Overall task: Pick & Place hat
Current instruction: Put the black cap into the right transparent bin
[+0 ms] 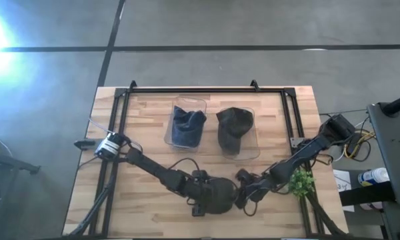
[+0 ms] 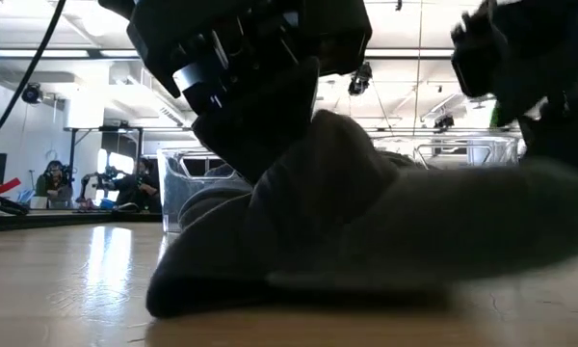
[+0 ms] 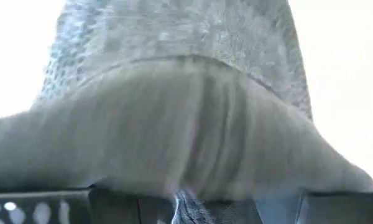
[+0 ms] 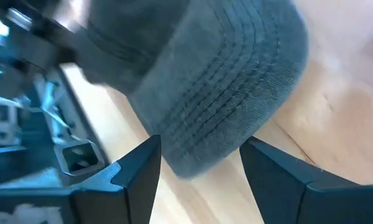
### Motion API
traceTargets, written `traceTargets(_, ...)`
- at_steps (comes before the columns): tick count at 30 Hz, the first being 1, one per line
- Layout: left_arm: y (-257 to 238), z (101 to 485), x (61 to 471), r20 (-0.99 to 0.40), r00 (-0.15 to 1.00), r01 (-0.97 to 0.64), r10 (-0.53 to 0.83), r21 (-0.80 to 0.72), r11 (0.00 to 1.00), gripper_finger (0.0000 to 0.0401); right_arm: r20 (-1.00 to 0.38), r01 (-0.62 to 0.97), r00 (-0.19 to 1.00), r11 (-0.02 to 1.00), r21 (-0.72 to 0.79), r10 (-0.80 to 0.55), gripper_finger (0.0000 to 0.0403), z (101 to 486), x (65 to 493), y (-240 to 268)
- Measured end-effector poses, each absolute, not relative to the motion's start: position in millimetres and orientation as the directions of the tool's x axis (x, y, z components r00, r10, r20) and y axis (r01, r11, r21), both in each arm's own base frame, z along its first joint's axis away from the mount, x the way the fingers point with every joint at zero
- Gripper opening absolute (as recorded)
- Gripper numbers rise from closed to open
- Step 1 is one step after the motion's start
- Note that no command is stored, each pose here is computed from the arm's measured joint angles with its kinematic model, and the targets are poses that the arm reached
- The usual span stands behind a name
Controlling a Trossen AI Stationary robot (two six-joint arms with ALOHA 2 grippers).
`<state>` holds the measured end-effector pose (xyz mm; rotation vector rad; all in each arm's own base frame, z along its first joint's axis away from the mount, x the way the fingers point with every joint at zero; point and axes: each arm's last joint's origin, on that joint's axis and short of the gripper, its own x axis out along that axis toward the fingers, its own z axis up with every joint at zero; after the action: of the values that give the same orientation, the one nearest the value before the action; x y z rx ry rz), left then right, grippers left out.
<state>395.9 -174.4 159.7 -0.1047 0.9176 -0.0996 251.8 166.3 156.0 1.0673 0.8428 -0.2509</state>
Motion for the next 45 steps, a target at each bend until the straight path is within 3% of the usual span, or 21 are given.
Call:
traceTargets(14,-175,167,398,-0.760,0.641,0.017,-0.107,-0.126,0.992,0.0206,-0.568,0.422,0.797,0.483,0.767,0.205,0.0203,165,266,173)
traceTargets(18,-176,177,393,-0.765,0.636,0.017,-0.107,-0.124,0.992,0.0206,-0.569,0.418,0.802,0.509,0.753,0.183,0.0151,170,263,171)
traceTargets(23,-173,210,374,-0.762,0.643,-0.041,-0.079,-0.138,0.990,0.0206,-0.556,0.364,0.811,0.587,0.723,0.181,0.0035,180,261,169)
traceTargets(27,-168,252,343,-0.778,0.623,-0.117,-0.078,-0.191,0.975,0.0206,-0.528,0.274,0.829,0.687,0.672,0.186,0.0016,210,260,168)
traceTargets(32,-168,308,297,-0.722,0.687,-0.186,-0.083,-0.286,0.940,0.0206,-0.585,0.163,0.801,0.891,0.423,0.131,0.0014,275,257,167)
traceTargets(37,-156,350,250,-0.637,0.769,-0.287,0.059,-0.262,0.921,0.0206,-0.672,0.023,0.740,1.000,-0.021,-0.031,0.0014,337,251,175)
traceTargets(42,-129,387,220,-0.460,0.854,-0.385,0.242,-0.248,0.889,0.0206,-0.756,-0.236,0.623,0.873,-0.426,-0.200,0.0014,354,258,191)
traceTargets(45,-115,403,219,-0.374,0.884,-0.382,0.279,-0.237,0.893,0.0206,-0.774,-0.454,0.551,0.666,-0.592,-0.312,0.0014,344,267,203)
